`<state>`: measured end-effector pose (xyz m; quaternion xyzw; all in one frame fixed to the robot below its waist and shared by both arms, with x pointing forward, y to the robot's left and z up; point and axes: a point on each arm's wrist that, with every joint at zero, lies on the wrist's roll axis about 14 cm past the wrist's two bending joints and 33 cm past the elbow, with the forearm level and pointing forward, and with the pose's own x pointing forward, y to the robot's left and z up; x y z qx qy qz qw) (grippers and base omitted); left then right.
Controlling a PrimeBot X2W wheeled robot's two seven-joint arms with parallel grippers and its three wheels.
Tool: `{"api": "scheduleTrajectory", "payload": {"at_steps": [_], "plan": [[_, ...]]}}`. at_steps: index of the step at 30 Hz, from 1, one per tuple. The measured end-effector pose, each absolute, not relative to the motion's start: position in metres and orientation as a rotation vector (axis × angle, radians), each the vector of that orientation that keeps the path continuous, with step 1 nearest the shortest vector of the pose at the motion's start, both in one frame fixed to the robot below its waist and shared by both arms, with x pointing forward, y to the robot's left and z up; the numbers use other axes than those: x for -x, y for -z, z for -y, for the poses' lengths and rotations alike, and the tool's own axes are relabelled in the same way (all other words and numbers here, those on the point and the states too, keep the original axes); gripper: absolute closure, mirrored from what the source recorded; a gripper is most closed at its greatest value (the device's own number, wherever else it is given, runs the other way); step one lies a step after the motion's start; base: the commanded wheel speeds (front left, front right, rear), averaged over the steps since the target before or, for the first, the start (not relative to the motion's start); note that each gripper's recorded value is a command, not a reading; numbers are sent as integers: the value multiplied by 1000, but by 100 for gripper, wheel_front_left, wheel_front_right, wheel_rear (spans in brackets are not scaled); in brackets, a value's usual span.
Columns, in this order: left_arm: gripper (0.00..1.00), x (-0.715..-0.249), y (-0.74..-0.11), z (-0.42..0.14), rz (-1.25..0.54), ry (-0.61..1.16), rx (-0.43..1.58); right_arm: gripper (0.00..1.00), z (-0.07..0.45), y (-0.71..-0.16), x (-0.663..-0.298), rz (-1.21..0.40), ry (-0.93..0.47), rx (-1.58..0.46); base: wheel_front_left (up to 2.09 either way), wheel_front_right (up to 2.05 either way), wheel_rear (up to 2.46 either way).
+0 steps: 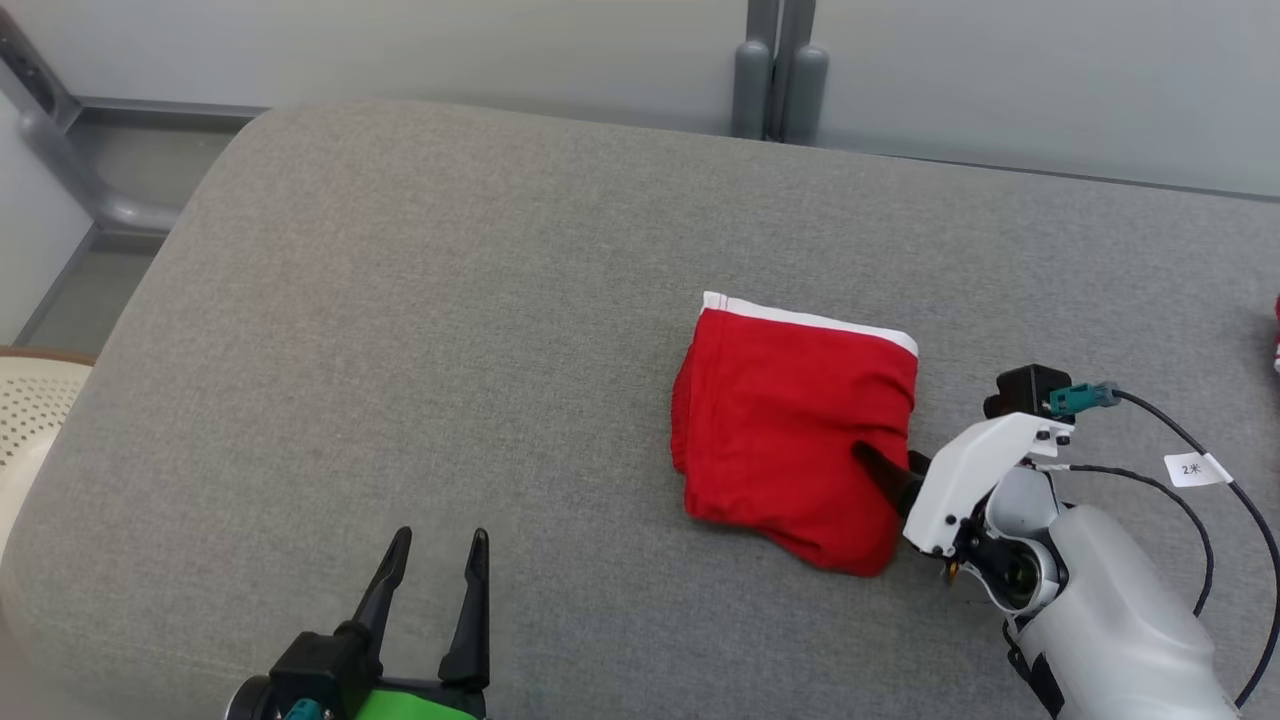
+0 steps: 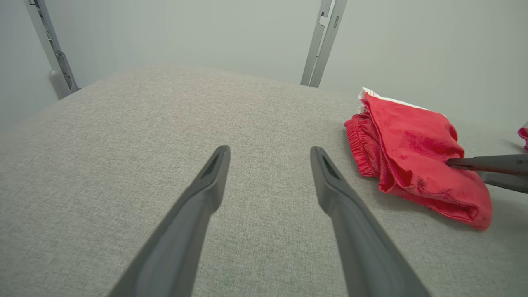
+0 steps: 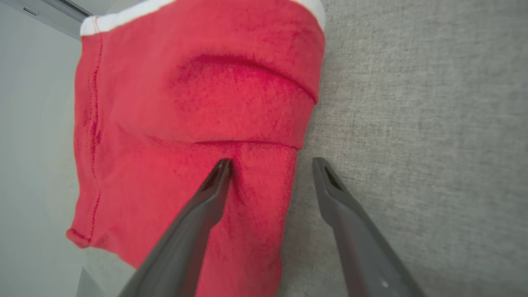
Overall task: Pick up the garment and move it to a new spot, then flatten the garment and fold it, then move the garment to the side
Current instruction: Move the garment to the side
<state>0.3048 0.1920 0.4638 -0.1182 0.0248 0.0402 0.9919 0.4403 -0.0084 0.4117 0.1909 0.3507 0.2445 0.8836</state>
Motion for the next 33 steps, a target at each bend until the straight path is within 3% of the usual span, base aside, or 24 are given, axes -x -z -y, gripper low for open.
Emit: {"api": "scheduleTrajectory", "payload": {"at_steps": [2, 3, 4, 11, 18, 19, 20, 32, 33], "plan": [[0, -303, -460, -196, -62, -100, 237, 0, 5, -403, -444, -762, -500, -406, 0, 0, 0], [0, -302, -459, -198, -68, -111, 237, 59, 1, -402, -447, -769, -498, -434, 0, 0, 0], [0, -302, -457, -200, -75, -120, 237, 100, -4, -404, -452, -767, -499, -461, 0, 0, 0], [0, -315, -455, -200, -81, -121, 248, 100, 6, -432, -482, -687, -506, -482, 0, 0, 0], [0, -354, -461, -168, -60, 3, 264, 100, 131, -470, -518, -575, -320, -323, 0, 0, 0], [0, -382, -466, -127, -50, 143, 292, 100, 209, -491, -525, -538, -170, -232, 0, 0, 0], [0, -387, -464, -116, -56, 178, 296, 100, 225, -494, -525, -542, -138, -216, 0, 0, 0], [0, -404, -408, -86, -212, 259, 310, 100, 331, -476, -533, -669, 119, -25, 0, 0, 0], [0, -404, -404, -87, -220, 257, 307, 94, 335, -476, -535, -675, 129, -4, 0, 0, 0]]}}
